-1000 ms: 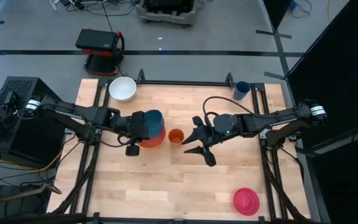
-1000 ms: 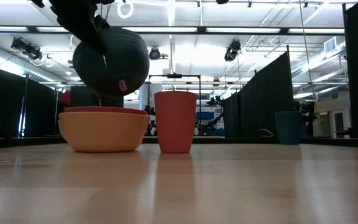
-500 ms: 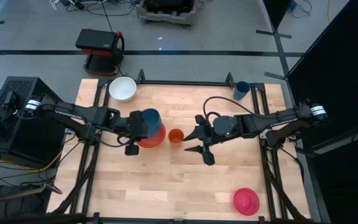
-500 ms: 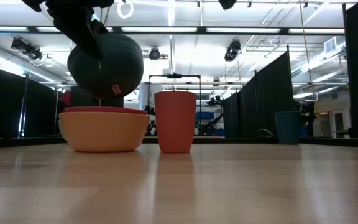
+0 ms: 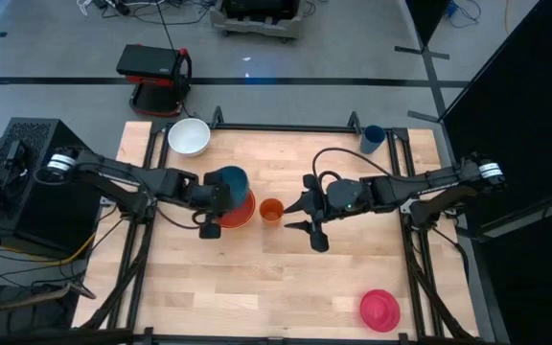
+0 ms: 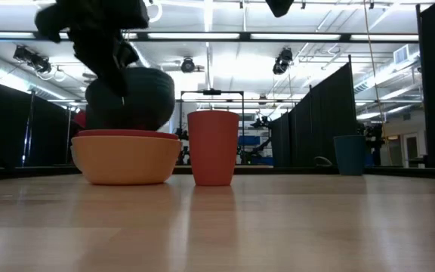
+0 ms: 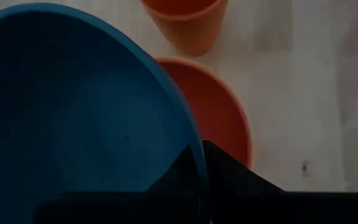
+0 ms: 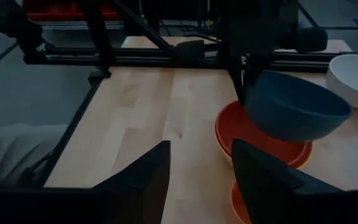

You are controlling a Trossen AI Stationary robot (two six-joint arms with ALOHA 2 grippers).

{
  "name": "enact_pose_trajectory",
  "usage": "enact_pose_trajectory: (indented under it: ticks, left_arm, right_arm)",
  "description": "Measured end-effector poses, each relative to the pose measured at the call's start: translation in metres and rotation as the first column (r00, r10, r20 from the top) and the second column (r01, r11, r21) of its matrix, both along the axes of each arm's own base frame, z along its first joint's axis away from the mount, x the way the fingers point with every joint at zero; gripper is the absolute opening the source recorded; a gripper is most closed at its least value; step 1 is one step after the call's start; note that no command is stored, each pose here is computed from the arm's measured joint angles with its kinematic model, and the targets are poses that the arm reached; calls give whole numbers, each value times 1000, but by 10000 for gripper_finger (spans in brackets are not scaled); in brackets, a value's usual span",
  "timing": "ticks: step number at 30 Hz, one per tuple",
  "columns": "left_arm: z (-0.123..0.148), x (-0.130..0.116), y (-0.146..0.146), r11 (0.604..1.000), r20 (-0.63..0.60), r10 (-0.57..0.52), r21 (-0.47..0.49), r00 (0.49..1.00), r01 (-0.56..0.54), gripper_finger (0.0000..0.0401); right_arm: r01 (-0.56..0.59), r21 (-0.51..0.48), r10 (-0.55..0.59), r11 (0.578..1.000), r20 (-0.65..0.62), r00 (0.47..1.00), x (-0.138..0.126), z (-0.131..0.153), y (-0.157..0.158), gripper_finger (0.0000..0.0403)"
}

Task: Nest bowls inside each other
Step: Stack the blue bowl on top of the stacked bowls

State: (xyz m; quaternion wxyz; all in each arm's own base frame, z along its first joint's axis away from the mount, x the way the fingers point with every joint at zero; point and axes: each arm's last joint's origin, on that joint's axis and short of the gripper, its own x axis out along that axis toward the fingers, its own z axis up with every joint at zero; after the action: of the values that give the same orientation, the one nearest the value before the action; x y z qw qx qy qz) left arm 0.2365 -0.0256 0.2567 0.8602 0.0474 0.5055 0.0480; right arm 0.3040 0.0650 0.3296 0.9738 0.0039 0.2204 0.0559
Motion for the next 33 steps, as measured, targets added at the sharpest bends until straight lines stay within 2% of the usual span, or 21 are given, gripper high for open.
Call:
enact_pose_trajectory:
  ticks: [4,22,28,33]
  left_arm:
    - [-13,9,2,1000,-55,8,10,998,-7,0]
    - [-32,21,1,1000,-124,14,9,992,-13,22]
    - [-28,23,1,999,-101,35,-4,994,-35,77]
    - [-13,28,-1,999,-66,30,-11,997,-31,132]
  right_arm:
    - [0,0,0,1000,-3,1000,0,0,0,171]
    - [10,15,-10,1000,-26,1000,-1,-2,0,174]
    - [10,15,-9,1000,-27,1000,-1,-2,0,183]
    - [10,14,-10,1000,-33,999,-1,-3,0,175]
